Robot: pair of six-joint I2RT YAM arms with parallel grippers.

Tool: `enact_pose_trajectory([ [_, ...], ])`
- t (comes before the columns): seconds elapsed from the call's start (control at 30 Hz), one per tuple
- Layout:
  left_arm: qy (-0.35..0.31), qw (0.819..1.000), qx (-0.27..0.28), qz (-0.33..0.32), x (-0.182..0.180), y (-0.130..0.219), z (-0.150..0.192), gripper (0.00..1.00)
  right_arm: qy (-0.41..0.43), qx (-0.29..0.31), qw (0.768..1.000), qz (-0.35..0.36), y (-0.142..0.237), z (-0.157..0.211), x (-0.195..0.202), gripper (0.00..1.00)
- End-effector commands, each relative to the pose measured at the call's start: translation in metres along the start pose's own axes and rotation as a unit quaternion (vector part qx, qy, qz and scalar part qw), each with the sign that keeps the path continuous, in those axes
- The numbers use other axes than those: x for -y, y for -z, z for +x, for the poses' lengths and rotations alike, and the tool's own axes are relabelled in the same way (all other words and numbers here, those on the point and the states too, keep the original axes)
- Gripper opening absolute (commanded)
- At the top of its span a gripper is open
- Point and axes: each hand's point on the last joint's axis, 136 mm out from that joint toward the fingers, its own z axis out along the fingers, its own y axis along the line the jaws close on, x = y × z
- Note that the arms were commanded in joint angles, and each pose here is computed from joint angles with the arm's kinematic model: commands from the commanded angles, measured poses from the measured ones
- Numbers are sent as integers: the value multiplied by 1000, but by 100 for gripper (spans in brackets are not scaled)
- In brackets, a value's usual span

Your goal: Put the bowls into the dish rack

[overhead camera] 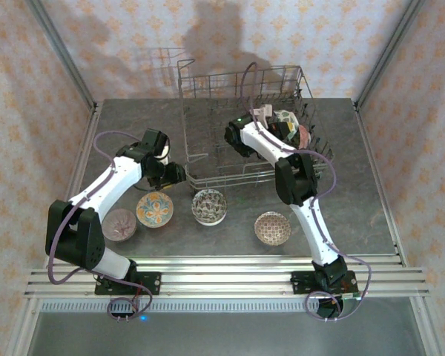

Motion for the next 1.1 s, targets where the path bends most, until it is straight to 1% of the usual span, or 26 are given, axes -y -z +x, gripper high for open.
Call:
enact_pose_trajectory([
  [0.0, -18, 1000, 16, 12, 15, 20, -6, 51, 62, -29, 998, -8, 0, 18, 7, 0],
  [0.3, -23, 999, 26, 7, 17, 32, -12, 51, 52, -73, 996, -28, 6, 39, 10, 0],
  [0.47, -23, 999, 28, 5, 17, 35, -13, 51, 48, -82, 995, -32, 7, 42, 6, 11],
  [0.5, -23, 999, 29, 3, 17, 36, -14, 51, 47, -83, 995, -32, 7, 41, 6, 14],
  [0.53, -23, 999, 30, 2, 16, 37, -15, 51, 45, -86, 995, -35, 7, 40, 5, 23],
  [0.57, -22, 999, 32, 0, 15, 39, -16, 51, 45, -90, 994, -36, 7, 40, 5, 26],
  [0.63, -21, 999, 36, -2, 14, 43, -19, 51, 39, -92, 994, -38, 7, 39, 5, 32],
  [0.7, -20, 999, 44, -6, 11, 49, -22, 51, 34, -95, 994, -39, 7, 38, 8, 35],
  [0.77, -16, 999, 50, -11, 8, 54, -26, 52, 28, -101, 994, -41, 5, 37, 11, 42],
  [0.9, -5, 998, 64, -27, -4, 67, -33, 54, 14, -107, 993, -47, 4, 31, 24, 63],
  [1.0, 7, 997, 73, -38, -13, 75, -38, 57, 22, -96, 994, -45, 3, 24, 34, 77],
  [1.07, 14, 996, 75, -46, -17, 78, -39, 59, 26, -99, 994, -47, 2, 25, 38, 81],
])
